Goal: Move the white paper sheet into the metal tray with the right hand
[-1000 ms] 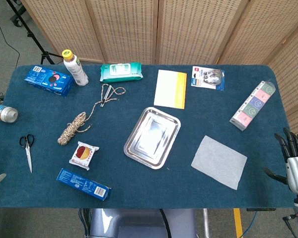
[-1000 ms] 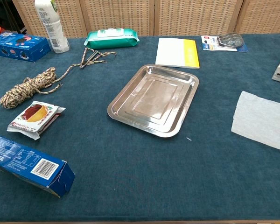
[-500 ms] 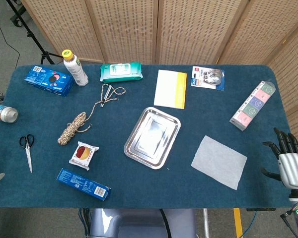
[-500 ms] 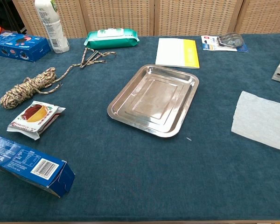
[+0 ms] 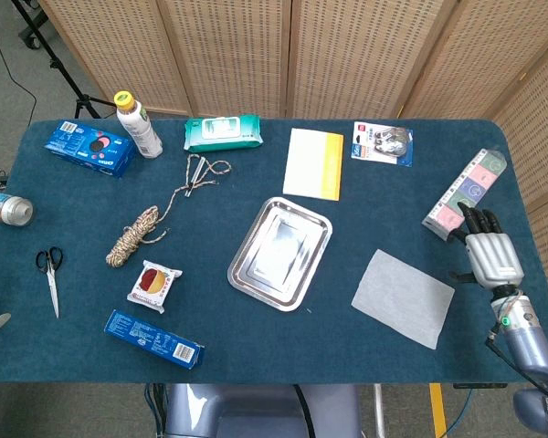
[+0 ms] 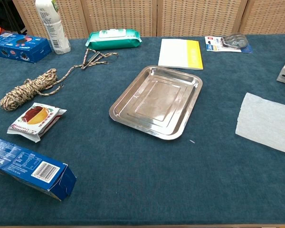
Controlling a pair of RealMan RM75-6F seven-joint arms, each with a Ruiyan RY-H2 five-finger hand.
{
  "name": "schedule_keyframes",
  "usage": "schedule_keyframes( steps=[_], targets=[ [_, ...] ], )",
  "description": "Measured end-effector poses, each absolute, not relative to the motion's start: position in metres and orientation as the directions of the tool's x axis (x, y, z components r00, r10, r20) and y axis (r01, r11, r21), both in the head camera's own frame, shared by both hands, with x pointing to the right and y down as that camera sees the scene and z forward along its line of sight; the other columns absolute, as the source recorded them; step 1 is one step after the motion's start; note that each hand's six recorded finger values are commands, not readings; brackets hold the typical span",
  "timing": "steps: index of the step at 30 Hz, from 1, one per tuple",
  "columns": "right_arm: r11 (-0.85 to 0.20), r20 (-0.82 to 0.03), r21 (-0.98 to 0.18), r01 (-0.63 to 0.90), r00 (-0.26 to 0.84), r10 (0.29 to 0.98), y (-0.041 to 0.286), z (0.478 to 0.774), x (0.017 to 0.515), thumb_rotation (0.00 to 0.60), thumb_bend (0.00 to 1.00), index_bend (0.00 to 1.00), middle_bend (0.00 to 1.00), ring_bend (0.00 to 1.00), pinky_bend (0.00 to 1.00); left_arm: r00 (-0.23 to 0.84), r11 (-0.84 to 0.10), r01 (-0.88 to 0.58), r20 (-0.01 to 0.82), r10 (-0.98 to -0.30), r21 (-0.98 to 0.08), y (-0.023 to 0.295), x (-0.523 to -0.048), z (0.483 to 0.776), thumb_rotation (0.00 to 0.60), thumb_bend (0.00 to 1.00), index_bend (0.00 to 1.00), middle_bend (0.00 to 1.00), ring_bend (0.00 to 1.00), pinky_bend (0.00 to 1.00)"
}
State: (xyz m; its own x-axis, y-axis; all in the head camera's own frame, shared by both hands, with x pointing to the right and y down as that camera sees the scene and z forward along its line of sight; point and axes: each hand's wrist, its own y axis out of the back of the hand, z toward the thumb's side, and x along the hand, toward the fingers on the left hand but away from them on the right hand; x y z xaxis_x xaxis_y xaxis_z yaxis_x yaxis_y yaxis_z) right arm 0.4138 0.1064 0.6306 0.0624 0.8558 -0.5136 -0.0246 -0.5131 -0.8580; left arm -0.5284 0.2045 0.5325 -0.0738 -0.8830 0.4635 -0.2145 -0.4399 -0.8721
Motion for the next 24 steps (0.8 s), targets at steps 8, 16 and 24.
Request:
schedule_keyframes(
  steps=[8,16,24],
  targets=[
    [-0.573,-0.574,-0.819,-0.033,0.062,0.816,0.09,0.66,0.378,0.6,0.4,0.44,0.0,0.0,0.0,-0.084,-0.442,-0.222,0.468,-0.879,-0.869,0.201,-0.531,0.534,0.6,0.0,0.0,0.0,0.0,0.0],
    [-0.609,-0.614,-0.789,-0.079,0.055,0.788,0.084,0.684,0.353,0.6,0.4,0.44,0.0,0.0,0.0,-0.086,-0.444,-0.228,0.472,-0.877,-0.867,0.2,-0.533,0.534,0.6,0.0,0.0,0.0,0.0,0.0],
    [-0.634,-0.644,-0.761,-0.134,0.037,0.764,0.076,0.695,0.342,0.6,0.41,0.44,0.0,0.0,0.0,-0.088,-0.441,-0.232,0.471,-0.878,-0.867,0.2,-0.535,0.534,0.6,0.0,0.0,0.0,0.0,0.0]
  ],
)
